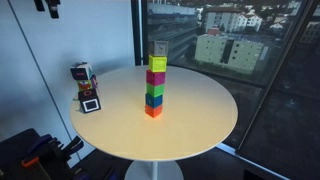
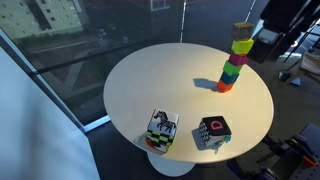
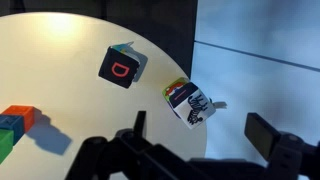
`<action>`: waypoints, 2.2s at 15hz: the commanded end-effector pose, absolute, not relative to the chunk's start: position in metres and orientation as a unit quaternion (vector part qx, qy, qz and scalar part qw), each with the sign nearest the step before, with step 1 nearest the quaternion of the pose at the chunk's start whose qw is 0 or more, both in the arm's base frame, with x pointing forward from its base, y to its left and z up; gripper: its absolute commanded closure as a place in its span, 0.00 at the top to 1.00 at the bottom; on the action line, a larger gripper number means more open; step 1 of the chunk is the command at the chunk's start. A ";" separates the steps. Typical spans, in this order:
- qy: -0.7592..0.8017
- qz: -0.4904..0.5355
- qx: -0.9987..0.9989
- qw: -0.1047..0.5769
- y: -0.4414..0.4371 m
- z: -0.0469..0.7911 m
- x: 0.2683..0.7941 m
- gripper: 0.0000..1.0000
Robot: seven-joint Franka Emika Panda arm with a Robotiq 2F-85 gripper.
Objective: Pick up the gray block and put it on the table
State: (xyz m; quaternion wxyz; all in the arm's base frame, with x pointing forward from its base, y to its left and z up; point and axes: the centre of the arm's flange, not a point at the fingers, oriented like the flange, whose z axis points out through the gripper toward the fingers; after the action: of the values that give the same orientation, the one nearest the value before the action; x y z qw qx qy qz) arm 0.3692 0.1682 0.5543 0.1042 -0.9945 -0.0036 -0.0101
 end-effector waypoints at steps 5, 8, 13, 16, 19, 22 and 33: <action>-0.004 -0.012 -0.994 0.105 0.168 0.555 0.369 1.00; -0.004 -0.012 -0.994 0.105 0.168 0.555 0.369 1.00; -0.005 -0.016 -0.996 0.093 0.164 0.551 0.378 1.00; -0.005 -0.014 -0.996 0.084 0.159 0.545 0.388 1.00; -0.001 -0.016 -0.997 0.072 0.152 0.543 0.400 1.00; 0.003 -0.027 -0.998 0.054 0.144 0.541 0.411 1.00; 0.053 -0.067 -0.996 -0.024 0.090 0.541 0.465 1.00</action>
State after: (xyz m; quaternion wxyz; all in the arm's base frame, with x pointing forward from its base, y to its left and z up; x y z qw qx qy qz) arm 0.4438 0.0999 0.5331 -0.0082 -0.9976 0.0320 -0.0615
